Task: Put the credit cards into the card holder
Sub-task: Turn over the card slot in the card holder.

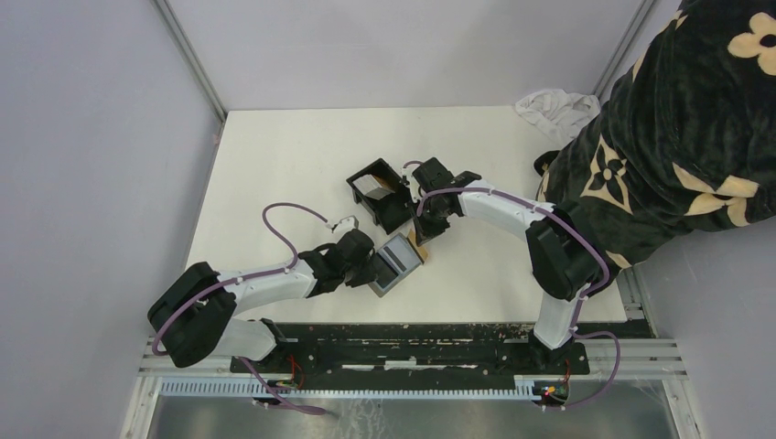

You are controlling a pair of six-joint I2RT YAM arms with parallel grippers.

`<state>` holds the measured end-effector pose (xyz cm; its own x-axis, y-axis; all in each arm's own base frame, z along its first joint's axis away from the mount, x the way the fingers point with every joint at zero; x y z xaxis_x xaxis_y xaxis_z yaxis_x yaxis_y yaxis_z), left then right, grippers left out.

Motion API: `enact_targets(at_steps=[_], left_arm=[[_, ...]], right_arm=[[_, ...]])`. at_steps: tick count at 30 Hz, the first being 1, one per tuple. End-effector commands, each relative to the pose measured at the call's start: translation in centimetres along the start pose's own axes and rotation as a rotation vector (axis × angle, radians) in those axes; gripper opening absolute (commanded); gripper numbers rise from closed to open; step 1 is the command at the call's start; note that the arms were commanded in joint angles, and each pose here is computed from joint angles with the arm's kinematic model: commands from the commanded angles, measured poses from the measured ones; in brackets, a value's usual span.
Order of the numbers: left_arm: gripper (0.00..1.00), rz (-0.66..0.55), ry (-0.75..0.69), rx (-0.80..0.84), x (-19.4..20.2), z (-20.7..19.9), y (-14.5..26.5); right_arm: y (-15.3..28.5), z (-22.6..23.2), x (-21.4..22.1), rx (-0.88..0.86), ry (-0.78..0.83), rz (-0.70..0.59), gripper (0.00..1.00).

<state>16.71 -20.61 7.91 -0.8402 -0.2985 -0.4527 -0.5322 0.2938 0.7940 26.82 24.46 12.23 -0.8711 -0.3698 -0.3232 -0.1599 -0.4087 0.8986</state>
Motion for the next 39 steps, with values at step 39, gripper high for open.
enact_targets(at_steps=[39], left_arm=[[0.29,-0.001,-0.232,-0.093,-1.5,0.4,1.7]], right_arm=[[2.9,7.4,-0.3,-0.132,0.034,-0.127,0.01]])
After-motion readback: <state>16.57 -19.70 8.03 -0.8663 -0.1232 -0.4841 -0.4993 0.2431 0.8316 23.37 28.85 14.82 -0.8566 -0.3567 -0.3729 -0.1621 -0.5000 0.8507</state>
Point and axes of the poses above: each gripper's point midway between its finger pads, its own y axis back along the fingers, its own z axis along the line the jaws close on, x = y × z, the point moved 7 cm from there along y, back along the fingers
